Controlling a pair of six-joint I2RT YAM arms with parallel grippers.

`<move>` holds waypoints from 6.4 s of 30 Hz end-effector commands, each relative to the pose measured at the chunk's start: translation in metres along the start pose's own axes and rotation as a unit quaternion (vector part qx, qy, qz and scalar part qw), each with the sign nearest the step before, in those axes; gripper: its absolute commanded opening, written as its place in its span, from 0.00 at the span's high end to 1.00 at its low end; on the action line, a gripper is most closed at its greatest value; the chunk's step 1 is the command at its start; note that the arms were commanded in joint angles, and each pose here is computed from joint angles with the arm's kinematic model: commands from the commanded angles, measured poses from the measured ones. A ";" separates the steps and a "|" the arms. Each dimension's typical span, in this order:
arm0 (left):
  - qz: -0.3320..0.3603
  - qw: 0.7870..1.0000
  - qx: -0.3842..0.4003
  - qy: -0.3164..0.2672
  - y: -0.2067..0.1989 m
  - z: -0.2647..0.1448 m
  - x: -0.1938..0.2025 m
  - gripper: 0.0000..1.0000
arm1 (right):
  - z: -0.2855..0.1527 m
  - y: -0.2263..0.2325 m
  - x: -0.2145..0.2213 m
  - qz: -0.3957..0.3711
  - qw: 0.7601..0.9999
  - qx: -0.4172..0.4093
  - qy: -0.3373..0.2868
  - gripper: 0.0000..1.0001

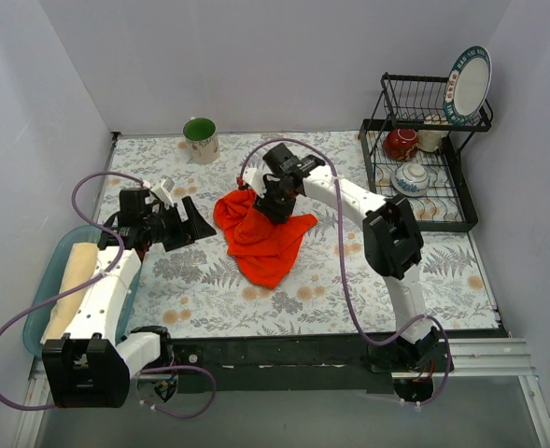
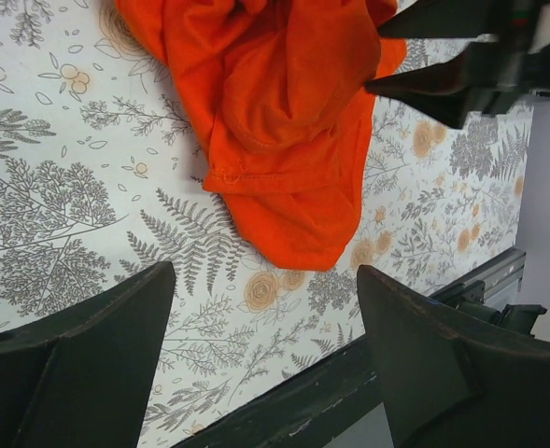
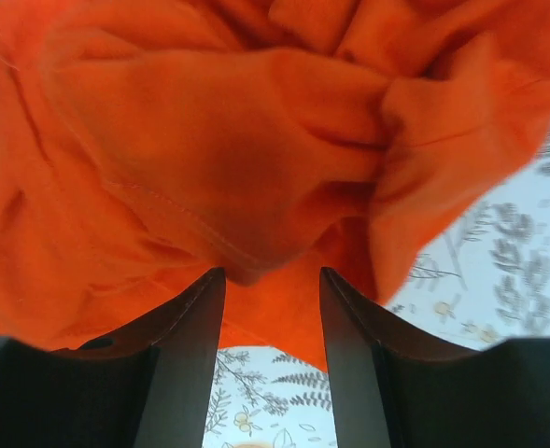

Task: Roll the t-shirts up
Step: Flatten out the T-shirt at the center of the board.

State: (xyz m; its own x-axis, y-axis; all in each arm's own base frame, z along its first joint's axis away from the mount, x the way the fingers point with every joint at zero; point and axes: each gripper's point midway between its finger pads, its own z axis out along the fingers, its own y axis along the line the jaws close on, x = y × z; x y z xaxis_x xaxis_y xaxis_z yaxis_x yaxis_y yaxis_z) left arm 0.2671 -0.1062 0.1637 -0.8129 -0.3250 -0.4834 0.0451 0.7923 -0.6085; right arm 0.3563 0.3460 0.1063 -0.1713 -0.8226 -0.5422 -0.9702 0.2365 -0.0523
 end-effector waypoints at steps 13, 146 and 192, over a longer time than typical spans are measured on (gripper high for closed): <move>-0.025 0.998 0.003 -0.065 0.008 -0.025 -0.025 0.21 | 0.029 0.000 -0.014 0.006 1.000 -0.023 -0.005 0.49; 0.290 0.957 -0.028 0.002 -0.004 -0.001 -0.051 0.12 | -0.025 0.067 0.082 -0.250 0.967 -0.051 -0.028 0.52; 0.262 0.965 -0.007 0.028 0.006 0.012 -0.037 0.12 | -0.051 0.055 0.101 -0.195 0.974 -0.111 0.014 0.60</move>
State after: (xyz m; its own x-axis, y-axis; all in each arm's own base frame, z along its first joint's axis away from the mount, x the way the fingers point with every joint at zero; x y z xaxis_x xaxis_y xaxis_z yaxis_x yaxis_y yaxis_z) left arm 0.3094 -0.0928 0.1714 -0.7141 0.1469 -0.6845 0.4339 0.8602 -0.2680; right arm 0.3067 0.2728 0.0666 0.1506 -0.8654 -0.4779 -0.9883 -0.1198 -0.0944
